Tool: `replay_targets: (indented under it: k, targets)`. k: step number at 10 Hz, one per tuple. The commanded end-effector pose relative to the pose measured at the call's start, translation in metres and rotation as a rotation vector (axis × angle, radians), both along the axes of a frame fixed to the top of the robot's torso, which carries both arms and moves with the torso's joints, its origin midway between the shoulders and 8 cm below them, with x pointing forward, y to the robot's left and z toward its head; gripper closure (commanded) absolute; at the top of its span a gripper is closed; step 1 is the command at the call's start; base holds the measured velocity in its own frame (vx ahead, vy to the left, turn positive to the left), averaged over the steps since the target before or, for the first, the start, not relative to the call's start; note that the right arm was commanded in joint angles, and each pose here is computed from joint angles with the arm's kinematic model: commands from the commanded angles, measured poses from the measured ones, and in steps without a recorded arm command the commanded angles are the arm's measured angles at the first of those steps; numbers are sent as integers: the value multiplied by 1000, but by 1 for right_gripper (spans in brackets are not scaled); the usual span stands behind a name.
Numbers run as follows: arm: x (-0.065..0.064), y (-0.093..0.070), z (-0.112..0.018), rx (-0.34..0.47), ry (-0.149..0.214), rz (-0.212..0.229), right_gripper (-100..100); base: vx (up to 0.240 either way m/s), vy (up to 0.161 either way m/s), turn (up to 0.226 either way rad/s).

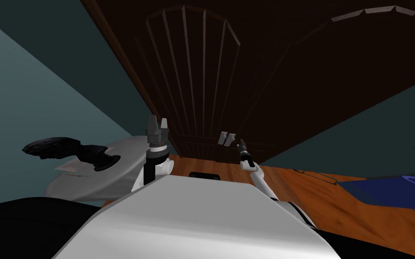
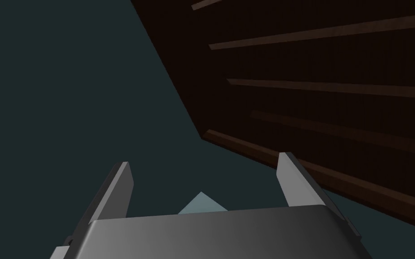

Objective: Pull the door open

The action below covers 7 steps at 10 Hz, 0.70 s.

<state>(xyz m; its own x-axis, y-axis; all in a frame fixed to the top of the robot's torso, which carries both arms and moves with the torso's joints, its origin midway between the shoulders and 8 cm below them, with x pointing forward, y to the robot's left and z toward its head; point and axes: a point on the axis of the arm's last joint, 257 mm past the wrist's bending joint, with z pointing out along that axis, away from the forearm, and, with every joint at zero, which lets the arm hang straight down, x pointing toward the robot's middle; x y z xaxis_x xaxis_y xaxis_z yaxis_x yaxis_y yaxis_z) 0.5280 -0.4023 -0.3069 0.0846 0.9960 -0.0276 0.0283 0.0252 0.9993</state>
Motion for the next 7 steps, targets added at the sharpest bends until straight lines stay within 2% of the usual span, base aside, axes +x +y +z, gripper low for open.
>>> replay_targets:
  k: [1,2,3,7]
  targets:
    - [9,23,9,13,-24,31,-100,224,149,203]
    - [5,14,4,8,-15,19,-100,100,65,34]
    - [5,14,4,8,-15,19,100,-11,-8,-32]
    - [5,14,4,8,-15,19,100,-25,-13,7]
